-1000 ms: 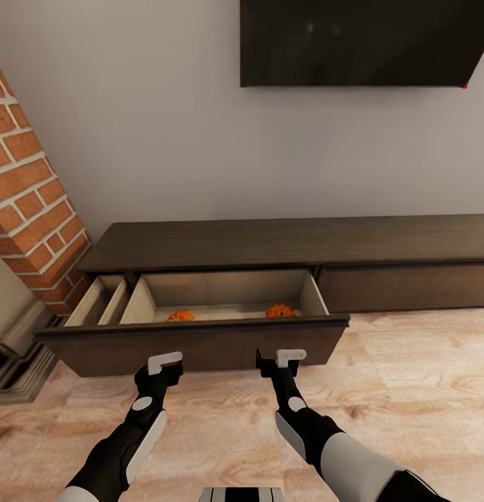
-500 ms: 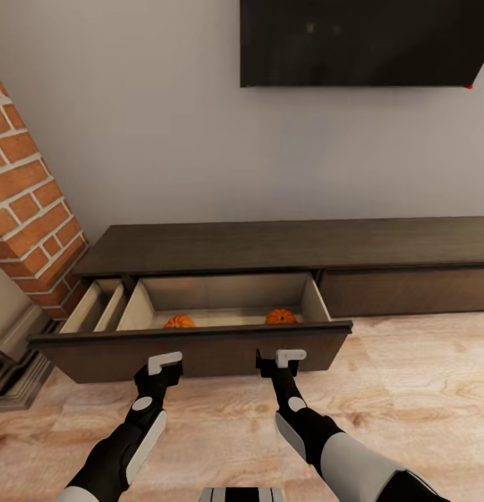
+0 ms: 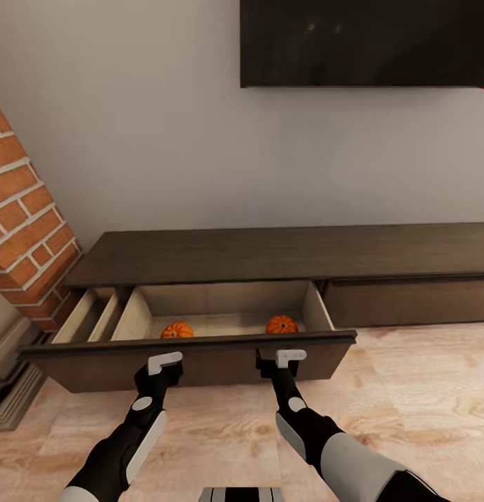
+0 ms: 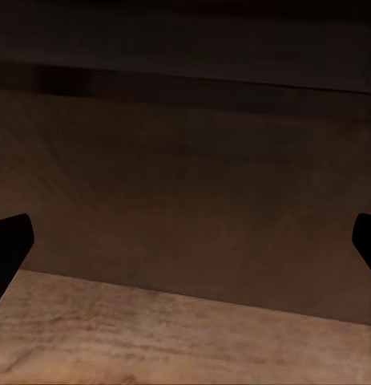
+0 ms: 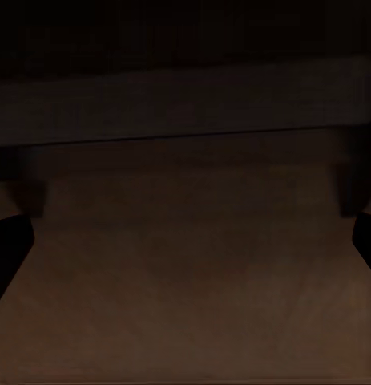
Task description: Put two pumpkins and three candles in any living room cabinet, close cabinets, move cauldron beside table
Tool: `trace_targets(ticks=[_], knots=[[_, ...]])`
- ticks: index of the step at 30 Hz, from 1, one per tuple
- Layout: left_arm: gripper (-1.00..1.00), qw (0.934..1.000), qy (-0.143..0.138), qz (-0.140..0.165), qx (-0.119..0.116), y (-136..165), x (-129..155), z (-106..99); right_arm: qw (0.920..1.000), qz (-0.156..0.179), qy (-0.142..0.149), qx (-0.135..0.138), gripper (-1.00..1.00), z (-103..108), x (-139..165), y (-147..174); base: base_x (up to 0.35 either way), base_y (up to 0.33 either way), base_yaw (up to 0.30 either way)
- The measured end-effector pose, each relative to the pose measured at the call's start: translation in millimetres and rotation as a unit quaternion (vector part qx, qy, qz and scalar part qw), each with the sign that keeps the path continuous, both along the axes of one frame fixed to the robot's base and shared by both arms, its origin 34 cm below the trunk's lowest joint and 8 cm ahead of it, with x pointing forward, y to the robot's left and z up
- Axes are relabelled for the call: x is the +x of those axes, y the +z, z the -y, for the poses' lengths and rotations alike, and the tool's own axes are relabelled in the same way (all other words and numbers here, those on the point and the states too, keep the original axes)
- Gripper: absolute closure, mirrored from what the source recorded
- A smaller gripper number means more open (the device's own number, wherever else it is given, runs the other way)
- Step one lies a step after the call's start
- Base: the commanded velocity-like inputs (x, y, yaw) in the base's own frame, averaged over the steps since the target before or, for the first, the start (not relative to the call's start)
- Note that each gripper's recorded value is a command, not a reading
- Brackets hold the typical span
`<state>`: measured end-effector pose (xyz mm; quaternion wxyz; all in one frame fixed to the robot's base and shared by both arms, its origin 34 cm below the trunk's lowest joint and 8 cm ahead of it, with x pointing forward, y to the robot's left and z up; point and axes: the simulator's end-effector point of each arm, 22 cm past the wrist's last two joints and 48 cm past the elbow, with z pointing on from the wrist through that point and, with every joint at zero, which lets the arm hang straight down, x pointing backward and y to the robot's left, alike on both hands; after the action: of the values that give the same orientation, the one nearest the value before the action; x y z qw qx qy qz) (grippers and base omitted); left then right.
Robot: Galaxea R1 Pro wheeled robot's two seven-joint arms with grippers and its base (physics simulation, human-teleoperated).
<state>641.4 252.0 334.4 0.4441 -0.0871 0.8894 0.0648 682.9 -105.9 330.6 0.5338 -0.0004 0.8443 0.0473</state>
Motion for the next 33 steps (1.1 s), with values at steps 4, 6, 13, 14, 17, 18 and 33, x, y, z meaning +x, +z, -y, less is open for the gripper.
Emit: trace_targets(ticks=[4,6,13,14,17,18,33], knots=[[-1.00,1.0000,0.000,0.000,0.000,-0.1,0.0,0.0,1.0000,0.000,0.000,0.000,-1.00,0.0,0.0,-0.1,0.202,0.000,0.000],[-1.00,1.0000,0.000,0.000,0.000,0.0,0.0,0.0,1.0000,0.000,0.000,0.000,-1.00,-0.1,-0.1,-0.1,0.202,0.000,0.000],[-1.00,1.0000,0.000,0.000,0.000,0.0,0.0,0.0,1.0000,0.000,0.000,0.000,-1.00,-0.2,-0.2,-0.2,0.202,0.000,0.000],[-1.00,1.0000,0.000,0.000,0.000,0.0,0.0,0.0,1.0000,0.000,0.000,0.000,-1.00,-0.1,-0.2,-0.2,0.202,0.000,0.000],[-1.00,1.0000,0.000,0.000,0.000,0.0,0.0,0.0,1.0000,0.000,0.000,0.000,-1.00,-0.1,-0.2,-0.3,0.202,0.000,0.000],[-1.00,1.0000,0.000,0.000,0.000,0.0,0.0,0.0,1.0000,-0.001,0.000,0.000,-1.00,-0.1,-0.2,-0.3,0.201,0.000,0.000],[-1.00,1.0000,0.000,0.000,0.000,0.0,0.0,0.0,1.0000,-0.001,0.001,0.001,-1.00,-0.4,-0.3,-0.3,0.190,0.000,0.000]])
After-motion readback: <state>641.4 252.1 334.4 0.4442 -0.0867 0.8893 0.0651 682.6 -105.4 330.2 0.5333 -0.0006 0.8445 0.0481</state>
